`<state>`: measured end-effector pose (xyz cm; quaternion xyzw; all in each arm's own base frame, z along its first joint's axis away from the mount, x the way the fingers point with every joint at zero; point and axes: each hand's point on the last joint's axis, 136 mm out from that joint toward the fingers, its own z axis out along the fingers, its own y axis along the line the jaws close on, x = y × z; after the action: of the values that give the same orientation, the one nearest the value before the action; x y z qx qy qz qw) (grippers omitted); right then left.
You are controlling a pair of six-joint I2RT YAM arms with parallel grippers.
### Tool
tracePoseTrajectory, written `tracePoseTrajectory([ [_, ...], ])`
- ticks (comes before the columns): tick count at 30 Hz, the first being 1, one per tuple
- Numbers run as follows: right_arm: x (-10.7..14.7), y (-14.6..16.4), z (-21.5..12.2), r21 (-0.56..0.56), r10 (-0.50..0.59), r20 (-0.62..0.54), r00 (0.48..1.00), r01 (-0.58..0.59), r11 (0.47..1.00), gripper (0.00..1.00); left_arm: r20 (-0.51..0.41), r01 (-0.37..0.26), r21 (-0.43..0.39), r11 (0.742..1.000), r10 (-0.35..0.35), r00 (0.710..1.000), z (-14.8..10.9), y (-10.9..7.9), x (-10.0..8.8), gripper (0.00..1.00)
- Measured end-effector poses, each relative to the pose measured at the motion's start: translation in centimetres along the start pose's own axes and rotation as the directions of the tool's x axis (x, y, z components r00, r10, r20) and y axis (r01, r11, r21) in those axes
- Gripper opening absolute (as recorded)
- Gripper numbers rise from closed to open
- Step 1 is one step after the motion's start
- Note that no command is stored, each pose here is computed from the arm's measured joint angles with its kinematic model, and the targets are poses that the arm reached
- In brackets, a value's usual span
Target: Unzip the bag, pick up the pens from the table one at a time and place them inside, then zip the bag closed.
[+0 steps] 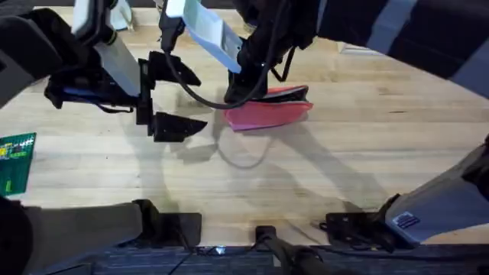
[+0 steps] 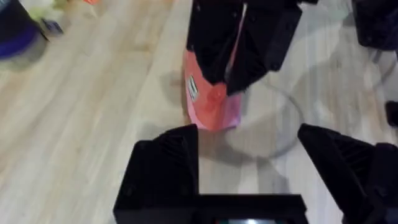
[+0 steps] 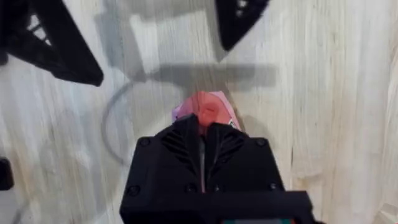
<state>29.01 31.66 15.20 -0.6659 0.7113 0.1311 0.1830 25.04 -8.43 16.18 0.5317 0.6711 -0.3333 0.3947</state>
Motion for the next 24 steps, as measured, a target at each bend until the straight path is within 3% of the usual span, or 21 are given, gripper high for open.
tracePoseTrajectory([
  [9, 0.0, 0.0, 0.0, 0.000, 0.019, 0.000, 1.000, -0.019, 1.000, 0.033, -0.072, 0.089, 0.026, 0.996, -0.087, 0.994, 1.0, -0.9, 3.1, 0.995],
  [16, 0.0, 0.0, 0.0, 0.000, 0.022, -0.001, 1.000, -0.022, 1.000, 0.034, 0.023, 0.217, 0.101, 0.971, -0.220, 0.975, 3.5, -0.8, 5.3, 0.995],
  [24, 0.0, 0.0, 0.0, 0.000, 0.022, -0.001, 1.000, -0.022, 1.000, 0.033, 0.125, 0.204, 0.161, 0.966, -0.225, 0.966, 5.9, -0.3, 4.6, 0.995],
])
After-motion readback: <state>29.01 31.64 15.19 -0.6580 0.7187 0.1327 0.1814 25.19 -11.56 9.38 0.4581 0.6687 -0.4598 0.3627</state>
